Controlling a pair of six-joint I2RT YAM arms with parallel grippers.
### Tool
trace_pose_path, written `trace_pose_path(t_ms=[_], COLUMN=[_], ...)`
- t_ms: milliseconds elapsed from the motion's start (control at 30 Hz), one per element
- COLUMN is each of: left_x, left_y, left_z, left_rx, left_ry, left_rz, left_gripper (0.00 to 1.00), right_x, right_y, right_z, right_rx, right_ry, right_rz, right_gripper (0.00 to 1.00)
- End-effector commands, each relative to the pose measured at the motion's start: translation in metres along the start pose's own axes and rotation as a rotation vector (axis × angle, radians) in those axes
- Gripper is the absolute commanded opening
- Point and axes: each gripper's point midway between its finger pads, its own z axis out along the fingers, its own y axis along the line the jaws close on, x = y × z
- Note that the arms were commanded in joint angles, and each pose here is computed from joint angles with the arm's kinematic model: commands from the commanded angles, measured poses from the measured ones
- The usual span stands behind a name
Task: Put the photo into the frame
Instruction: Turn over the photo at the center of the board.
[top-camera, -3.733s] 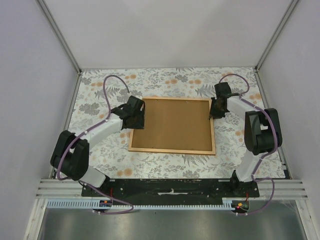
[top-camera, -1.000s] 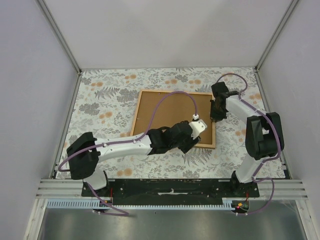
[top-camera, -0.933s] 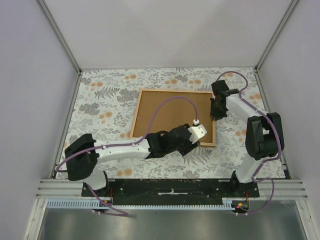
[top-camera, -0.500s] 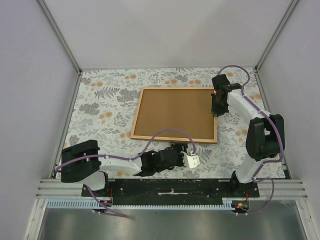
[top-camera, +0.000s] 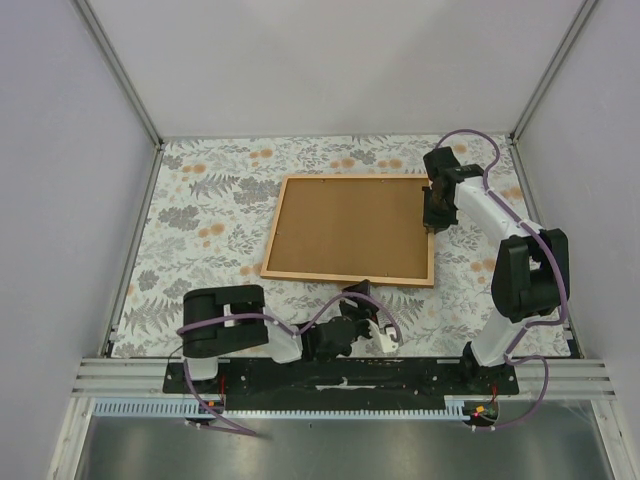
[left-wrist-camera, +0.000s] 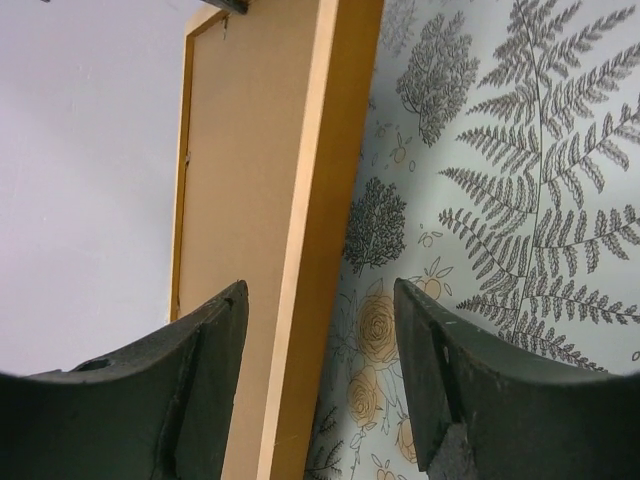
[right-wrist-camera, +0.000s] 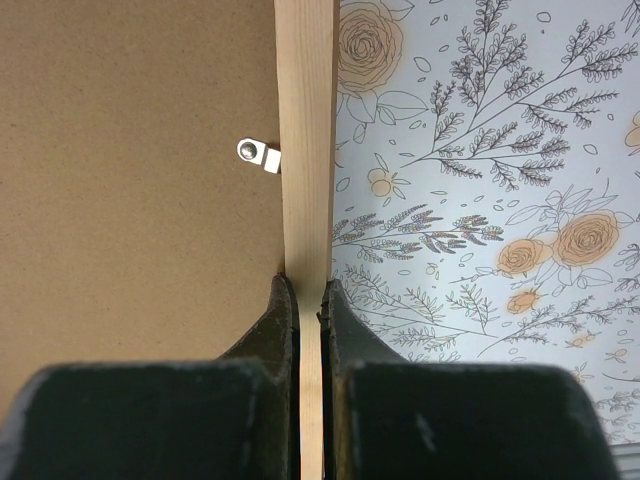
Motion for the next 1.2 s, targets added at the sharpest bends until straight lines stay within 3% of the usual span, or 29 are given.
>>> trace_pose_path(t_ms=[0, 100, 267, 700, 967, 1167], left_x=[-0.012, -0.008, 0.006, 0.021, 0.024, 0.02], left_y=[0.021, 0.015, 0.024, 0.05, 0.06, 0.078], left_z=[0.008, 0.014, 0.023, 0.034, 0.032, 0.026], left_rx=[-0.129, -0.125, -0.256, -0.343, -0.395, -0.496], left_ry=[-0.024, 0.001, 0.091, 0.18, 0.191, 0.194], left_rz=[0.055, 0.093, 0.197, 0.13, 0.077, 0.065], left_gripper=[0.66, 0.66, 0.67, 0.58, 0.31, 0.19], right_x=[-0.028, -0.027, -0.024, -0.022, -0.021, -0.019], right_y=[0.008, 0.006, 0.007, 0.006, 0.005, 0.004], right_z=[-0.032, -0.033, -0.033, -0.035, -0.035, -0.035], right_rx=[-0.05, -0.047, -0.05, -0.049, -0.046, -0.048], right_ry=[-0.112, -0.11, -0.104, -0.101, -0.098, -0.096], right_rz=[0.03, 0.03, 0.029, 0.029, 0.028, 0.028], right_gripper=[0.0, 0.0, 0.0, 0.0, 0.0, 0.0])
